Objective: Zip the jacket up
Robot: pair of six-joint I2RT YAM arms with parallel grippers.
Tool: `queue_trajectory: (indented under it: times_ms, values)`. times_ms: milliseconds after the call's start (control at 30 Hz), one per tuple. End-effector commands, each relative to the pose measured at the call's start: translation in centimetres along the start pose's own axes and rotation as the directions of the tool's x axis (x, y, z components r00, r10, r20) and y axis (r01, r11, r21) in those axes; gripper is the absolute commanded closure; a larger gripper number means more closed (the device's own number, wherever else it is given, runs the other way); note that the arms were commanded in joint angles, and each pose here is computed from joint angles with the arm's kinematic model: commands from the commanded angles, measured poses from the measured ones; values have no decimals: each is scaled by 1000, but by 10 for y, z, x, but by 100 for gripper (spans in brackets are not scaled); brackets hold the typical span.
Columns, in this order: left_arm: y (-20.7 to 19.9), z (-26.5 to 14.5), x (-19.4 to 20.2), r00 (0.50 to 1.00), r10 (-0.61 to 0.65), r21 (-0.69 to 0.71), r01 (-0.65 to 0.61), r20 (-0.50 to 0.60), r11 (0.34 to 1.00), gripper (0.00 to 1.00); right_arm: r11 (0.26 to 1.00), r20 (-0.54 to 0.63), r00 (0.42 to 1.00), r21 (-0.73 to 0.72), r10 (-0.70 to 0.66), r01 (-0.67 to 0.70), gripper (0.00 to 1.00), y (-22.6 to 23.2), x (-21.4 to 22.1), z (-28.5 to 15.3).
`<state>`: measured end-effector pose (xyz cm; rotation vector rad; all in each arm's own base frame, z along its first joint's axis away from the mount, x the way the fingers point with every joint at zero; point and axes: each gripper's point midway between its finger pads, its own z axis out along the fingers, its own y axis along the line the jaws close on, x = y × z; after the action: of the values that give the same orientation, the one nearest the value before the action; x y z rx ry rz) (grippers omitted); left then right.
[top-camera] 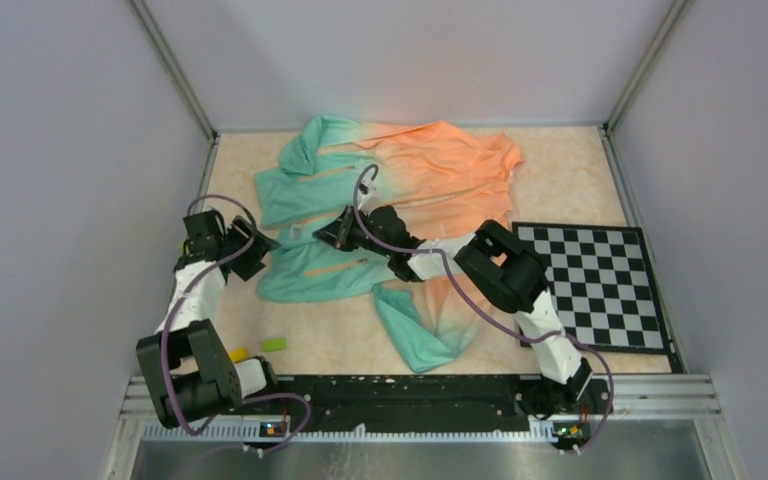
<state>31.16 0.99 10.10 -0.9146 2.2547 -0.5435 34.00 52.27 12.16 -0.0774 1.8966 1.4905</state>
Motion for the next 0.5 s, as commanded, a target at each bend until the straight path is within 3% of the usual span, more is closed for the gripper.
queue_trajectory:
  times_ms: [0,200,467]
  values:
    - [-13,8,-1,993,-114,114,118,-41,986,33,999,-24,999,-32,-36,35,100,7,2,-12]
    - [-11,29,4,979,-141,127,160,-148,979,35,999,-72,997,37,-27,30,99,-10,16,-25]
    - [4,43,-8,992,-91,93,98,-84,991,39,995,-131,991,85,-41,52,99,-26,36,-32]
